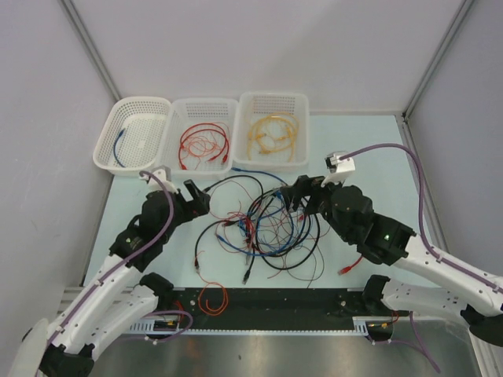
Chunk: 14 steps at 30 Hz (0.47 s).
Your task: Untangle the cables
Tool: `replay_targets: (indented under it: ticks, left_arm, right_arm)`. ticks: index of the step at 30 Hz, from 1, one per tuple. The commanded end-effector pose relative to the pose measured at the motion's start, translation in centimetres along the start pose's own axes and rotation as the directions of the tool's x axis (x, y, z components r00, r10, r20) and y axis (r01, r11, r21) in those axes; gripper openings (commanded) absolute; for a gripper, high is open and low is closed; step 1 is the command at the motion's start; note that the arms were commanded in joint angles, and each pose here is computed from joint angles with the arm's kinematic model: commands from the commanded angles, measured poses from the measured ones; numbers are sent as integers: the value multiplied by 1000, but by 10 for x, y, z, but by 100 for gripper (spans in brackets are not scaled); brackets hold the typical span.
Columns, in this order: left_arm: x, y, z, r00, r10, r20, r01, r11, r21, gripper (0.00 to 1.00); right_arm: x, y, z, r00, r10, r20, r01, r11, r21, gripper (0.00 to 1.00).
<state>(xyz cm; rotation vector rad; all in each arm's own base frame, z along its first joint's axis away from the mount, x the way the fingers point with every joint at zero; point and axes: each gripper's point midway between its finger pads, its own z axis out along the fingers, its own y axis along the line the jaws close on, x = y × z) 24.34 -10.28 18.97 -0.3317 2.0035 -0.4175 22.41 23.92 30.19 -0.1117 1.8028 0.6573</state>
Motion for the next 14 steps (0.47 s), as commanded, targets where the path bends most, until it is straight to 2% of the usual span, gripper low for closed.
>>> replay_targets:
  ticks: [1,4,6,9,14]
  left_arm:
    - [-10,-11,0,994,97,-58,-97,995,-3,100]
    - [-5,-11,8,986,117,-117,-122,992,-33,100]
    - [3,-18,11,980,121,-159,-123,992,-5,100]
    - [8,-26,13,982,101,-162,-95,995,41,100]
    - [5,-45,10,986,92,-138,-72,987,145,99]
  right_arm:
    - [9,-33,-5,998,-52,-18,55,987,150,96]
    - [9,-38,-12,996,-81,-28,85,985,149,98]
    - [1,-31,-19,996,-95,-2,94,992,84,98]
    - [-4,-22,-24,997,-57,59,57,998,9,100]
    - [-12,-31,-30,991,-13,133,10,1000,21,100]
